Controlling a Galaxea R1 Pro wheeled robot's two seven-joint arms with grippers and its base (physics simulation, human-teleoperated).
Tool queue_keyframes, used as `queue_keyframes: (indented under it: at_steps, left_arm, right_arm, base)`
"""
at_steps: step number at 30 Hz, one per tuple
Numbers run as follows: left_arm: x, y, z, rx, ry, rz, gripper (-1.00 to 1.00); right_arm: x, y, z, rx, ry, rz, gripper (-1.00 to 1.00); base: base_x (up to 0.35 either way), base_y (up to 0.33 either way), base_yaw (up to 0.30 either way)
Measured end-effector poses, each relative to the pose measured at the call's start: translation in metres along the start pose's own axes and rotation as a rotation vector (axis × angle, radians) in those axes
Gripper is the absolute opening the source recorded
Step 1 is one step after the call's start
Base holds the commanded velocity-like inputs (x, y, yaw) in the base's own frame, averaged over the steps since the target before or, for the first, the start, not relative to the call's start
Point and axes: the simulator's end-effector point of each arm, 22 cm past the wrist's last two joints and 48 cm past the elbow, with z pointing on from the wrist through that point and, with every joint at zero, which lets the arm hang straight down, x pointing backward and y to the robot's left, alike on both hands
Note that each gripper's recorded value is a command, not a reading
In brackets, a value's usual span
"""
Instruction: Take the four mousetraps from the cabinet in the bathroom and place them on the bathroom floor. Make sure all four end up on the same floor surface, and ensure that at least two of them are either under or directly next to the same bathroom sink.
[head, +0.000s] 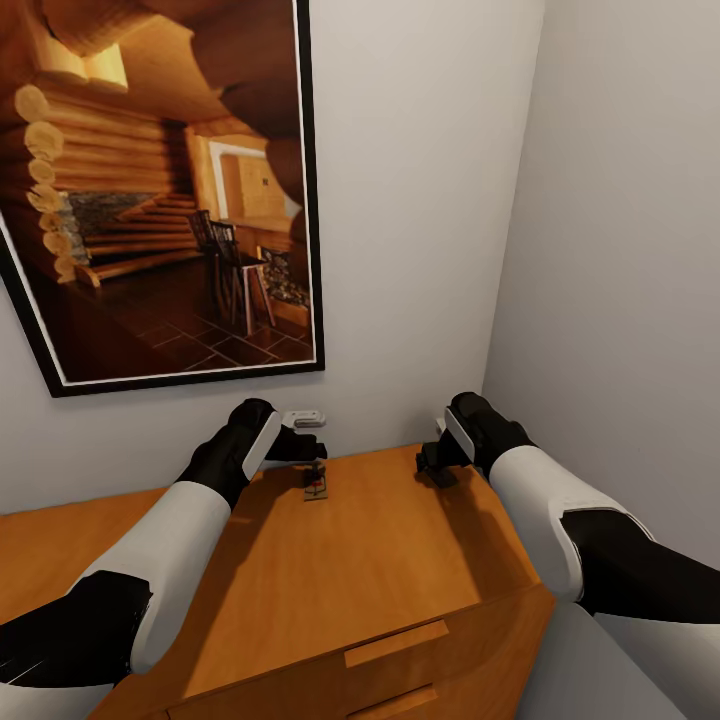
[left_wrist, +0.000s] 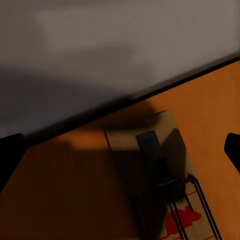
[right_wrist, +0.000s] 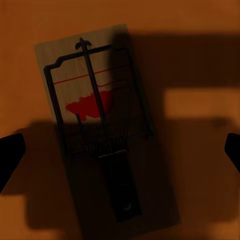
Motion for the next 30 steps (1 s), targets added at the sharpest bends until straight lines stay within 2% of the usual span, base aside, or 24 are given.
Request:
queue_keyframes:
  at_steps: [30]
  left_arm:
    - [0.0000, 0.0000, 0.0000, 0.001, 0.000, -0.001, 1.00]
  right_arm:
    - [0.0035, -0.0036, 0.0022, 0.004, 0.010, 0.004, 1.00]
  base:
    - [0.000, 0.000, 0.000]
